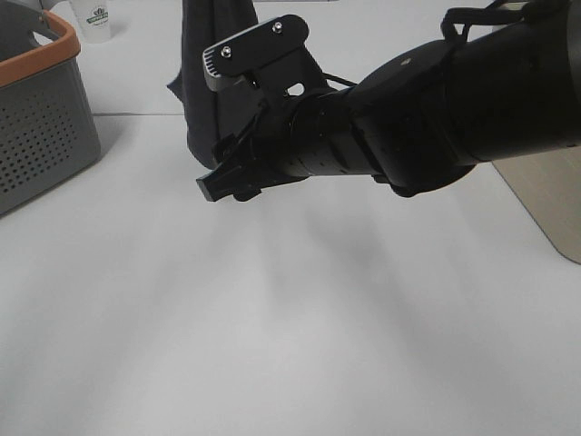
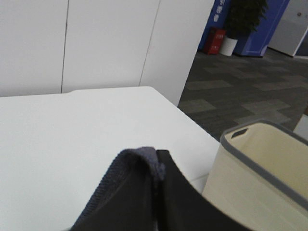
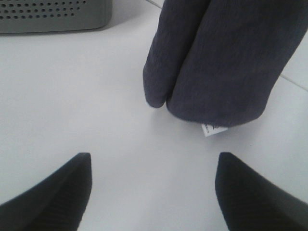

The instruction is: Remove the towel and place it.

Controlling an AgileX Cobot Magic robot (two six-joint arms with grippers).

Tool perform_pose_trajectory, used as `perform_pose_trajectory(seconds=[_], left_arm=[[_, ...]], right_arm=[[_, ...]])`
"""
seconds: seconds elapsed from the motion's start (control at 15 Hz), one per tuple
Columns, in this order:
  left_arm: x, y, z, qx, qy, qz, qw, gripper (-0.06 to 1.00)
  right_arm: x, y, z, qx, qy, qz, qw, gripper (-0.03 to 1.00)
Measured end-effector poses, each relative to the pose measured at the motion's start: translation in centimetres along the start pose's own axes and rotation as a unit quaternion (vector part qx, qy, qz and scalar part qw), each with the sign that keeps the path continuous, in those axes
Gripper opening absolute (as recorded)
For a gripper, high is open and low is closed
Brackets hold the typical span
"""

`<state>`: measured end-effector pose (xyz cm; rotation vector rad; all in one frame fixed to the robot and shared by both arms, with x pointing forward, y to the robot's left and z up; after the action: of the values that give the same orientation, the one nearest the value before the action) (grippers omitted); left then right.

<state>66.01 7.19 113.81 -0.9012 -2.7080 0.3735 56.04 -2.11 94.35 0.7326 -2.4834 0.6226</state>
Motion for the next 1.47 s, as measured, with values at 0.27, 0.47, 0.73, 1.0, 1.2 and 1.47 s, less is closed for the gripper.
perform_pose_trajectory(seconds=[0.27,0.47,0.73,1.0,1.2,1.47], left_arm=[[0.3,2.5,4.2,-0.001,0.063,-0.002,0.998,0.0],[1.0,3.1,4.5,-0.008,0.076,0.013,0.997,0.0],[1.8,1.6,4.0,-0.042,0.078,0.052,0.995,0.0],[1.8,1.4,4.2,-0.042,0.082,0.06,0.994,0.0],[1.8,1.1,4.3,-0.041,0.086,0.069,0.993,0.0],[1.9,1.4,5.7,-0.035,0.103,0.07,0.992,0.0]], right_arm=[[0.0,0.1,1.7,0.032,0.016,0.001,0.999,0.71],[-2.1,0.8,4.1,0.048,0.042,-0.015,0.998,0.71],[-3.0,-0.7,4.6,0.038,0.035,-0.011,0.999,0.71],[-4.8,0.7,5.4,0.033,0.006,-0.03,0.999,0.71],[-5.8,1.3,5.0,0.043,-0.045,-0.047,0.997,0.71],[-6.7,-1.4,5.4,0.027,-0.068,-0.045,0.996,0.71]])
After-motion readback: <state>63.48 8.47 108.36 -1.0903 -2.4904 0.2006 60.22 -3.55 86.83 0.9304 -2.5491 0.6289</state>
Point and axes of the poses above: a point on each arm's last joint axis where the gripper is mounted, x pointing back along that axis away from the gripper, y along the wrist's bending axis when the last joint is at zero, z = x × y, the point moved 6 cm from there along -x, pointing out along that axis toward the gripper, and after that the axes turned 5 degrees about x, right-handed, at the moved point
